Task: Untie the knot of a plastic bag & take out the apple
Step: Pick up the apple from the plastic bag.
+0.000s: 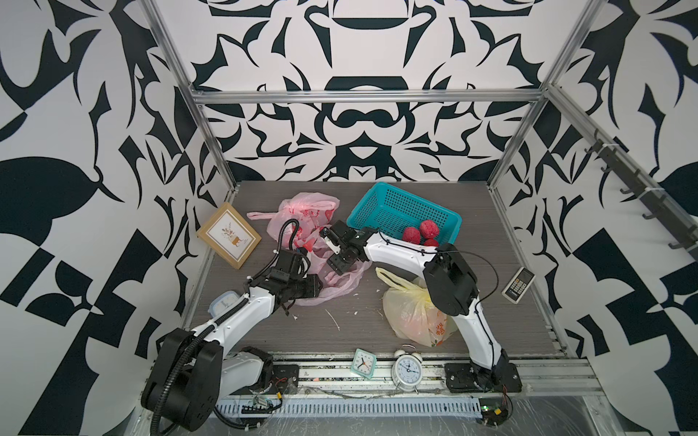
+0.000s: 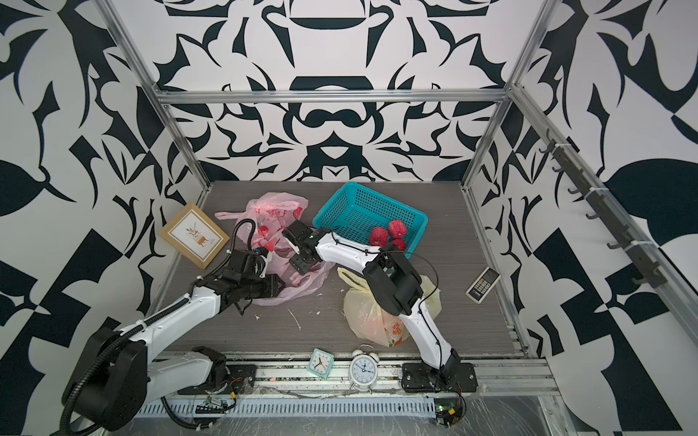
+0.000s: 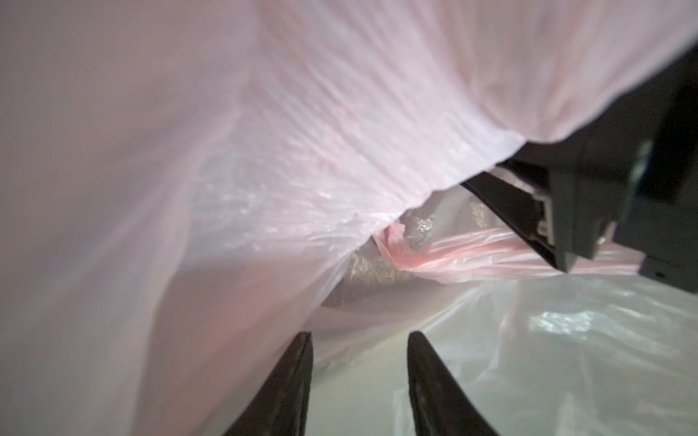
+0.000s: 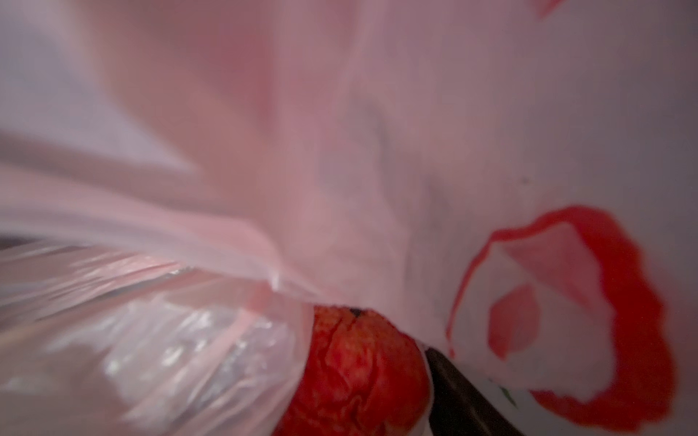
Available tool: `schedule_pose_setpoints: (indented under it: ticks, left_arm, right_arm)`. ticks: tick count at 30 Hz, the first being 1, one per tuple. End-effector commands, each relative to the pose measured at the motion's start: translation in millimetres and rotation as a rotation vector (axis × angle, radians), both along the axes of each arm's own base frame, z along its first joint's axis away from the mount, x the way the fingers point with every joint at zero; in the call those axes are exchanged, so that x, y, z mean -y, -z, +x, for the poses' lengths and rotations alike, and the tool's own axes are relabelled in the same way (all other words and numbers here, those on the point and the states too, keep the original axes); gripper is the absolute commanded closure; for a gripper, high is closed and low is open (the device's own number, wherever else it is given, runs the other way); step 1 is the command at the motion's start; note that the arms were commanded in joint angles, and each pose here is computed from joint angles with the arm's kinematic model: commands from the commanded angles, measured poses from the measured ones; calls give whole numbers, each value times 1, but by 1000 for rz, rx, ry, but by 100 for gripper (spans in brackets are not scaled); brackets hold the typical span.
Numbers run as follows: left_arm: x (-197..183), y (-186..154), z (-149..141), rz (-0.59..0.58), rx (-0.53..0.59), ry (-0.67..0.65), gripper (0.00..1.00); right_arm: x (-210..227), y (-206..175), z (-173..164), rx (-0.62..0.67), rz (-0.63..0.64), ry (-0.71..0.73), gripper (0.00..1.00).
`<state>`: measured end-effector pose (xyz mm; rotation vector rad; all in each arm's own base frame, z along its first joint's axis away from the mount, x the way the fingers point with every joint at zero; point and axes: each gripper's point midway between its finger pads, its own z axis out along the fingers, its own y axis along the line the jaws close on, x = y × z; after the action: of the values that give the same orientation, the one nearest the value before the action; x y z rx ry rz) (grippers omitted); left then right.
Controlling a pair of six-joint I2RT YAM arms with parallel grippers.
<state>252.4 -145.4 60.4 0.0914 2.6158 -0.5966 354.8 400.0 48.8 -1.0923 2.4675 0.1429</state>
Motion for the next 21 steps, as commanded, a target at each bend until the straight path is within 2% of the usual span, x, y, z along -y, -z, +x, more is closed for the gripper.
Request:
schedule_pose_setpoints:
  ticks: [1,4,8,15,21]
  left_arm:
    - [2,-6,5,-12,10,5,55]
    - [2,-6,4,-13,12,4,55]
    - [1,-6,4,-13,12,0,55]
    - [0,-5,3,-12,10,-4,55]
    - [1,-4,5,-11,6,-2,55]
  right_arm:
    - [-1,-1,1,-8,-19,4,24]
    - [-7,3,7,-3,-16,7,25]
    - [-14,-1,14,23,31,30,34]
    - [-25,-64,3,57,341,-2,48]
    - [-28,-108,-13,35,465,-74,51]
